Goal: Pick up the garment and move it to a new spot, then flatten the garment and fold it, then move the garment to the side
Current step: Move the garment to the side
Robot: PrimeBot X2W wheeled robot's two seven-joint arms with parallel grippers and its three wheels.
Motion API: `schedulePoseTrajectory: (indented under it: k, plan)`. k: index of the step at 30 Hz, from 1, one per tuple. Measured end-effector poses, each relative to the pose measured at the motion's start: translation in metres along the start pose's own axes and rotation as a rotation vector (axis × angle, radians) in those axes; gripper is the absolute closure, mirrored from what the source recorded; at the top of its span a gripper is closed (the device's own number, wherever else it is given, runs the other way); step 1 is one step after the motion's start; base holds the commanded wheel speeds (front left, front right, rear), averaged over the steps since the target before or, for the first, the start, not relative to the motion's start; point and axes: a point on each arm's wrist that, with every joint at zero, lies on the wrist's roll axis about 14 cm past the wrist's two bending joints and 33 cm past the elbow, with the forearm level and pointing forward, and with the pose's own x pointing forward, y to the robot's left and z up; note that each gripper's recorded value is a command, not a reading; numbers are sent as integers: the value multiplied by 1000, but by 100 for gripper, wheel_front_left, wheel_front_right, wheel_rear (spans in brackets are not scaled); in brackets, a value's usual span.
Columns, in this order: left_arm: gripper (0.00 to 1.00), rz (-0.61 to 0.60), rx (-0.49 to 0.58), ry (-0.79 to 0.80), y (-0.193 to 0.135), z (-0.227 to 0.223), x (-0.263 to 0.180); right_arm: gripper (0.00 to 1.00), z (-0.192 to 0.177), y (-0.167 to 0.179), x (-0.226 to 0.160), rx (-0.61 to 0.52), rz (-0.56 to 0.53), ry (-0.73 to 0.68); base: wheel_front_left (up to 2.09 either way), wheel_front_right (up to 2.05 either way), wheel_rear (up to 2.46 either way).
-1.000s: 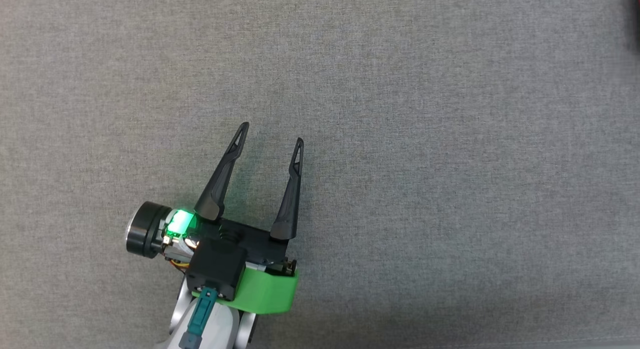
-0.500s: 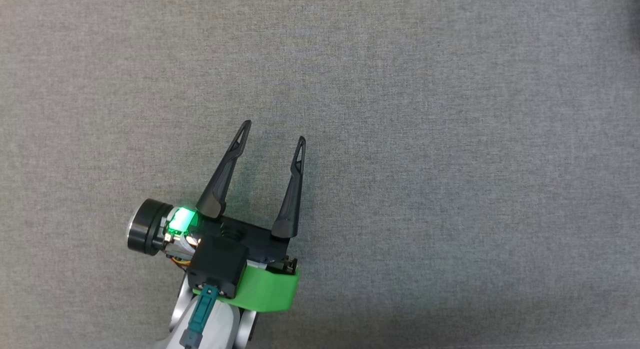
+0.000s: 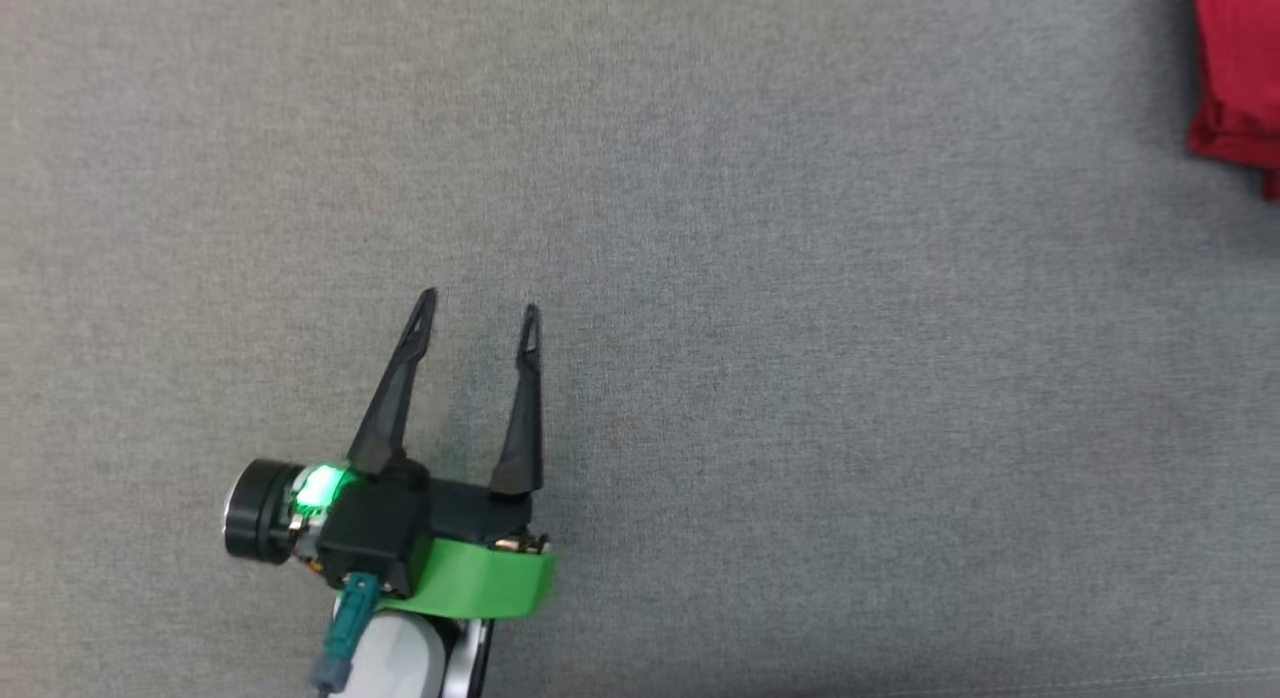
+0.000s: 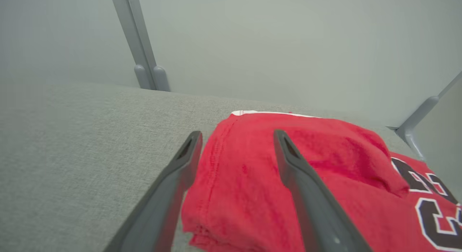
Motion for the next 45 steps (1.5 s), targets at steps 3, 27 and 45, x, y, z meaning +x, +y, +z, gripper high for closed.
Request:
schedulePoseTrajectory:
  k: [3, 27, 45]
  plan:
    - [0, 56, -20, 15, 12, 1, -11, 0, -12, 36, -9, 59, 40, -6, 0, 0, 0]
    - [0, 183, -9, -116, 35, 63, -114, 0, 35, 155, -171, 167, -2, -334, 0, 0, 0]
    - [0, 153, 1, -147, 22, 69, -148, 0, 29, 178, -220, 152, 17, -352, 0, 0, 0]
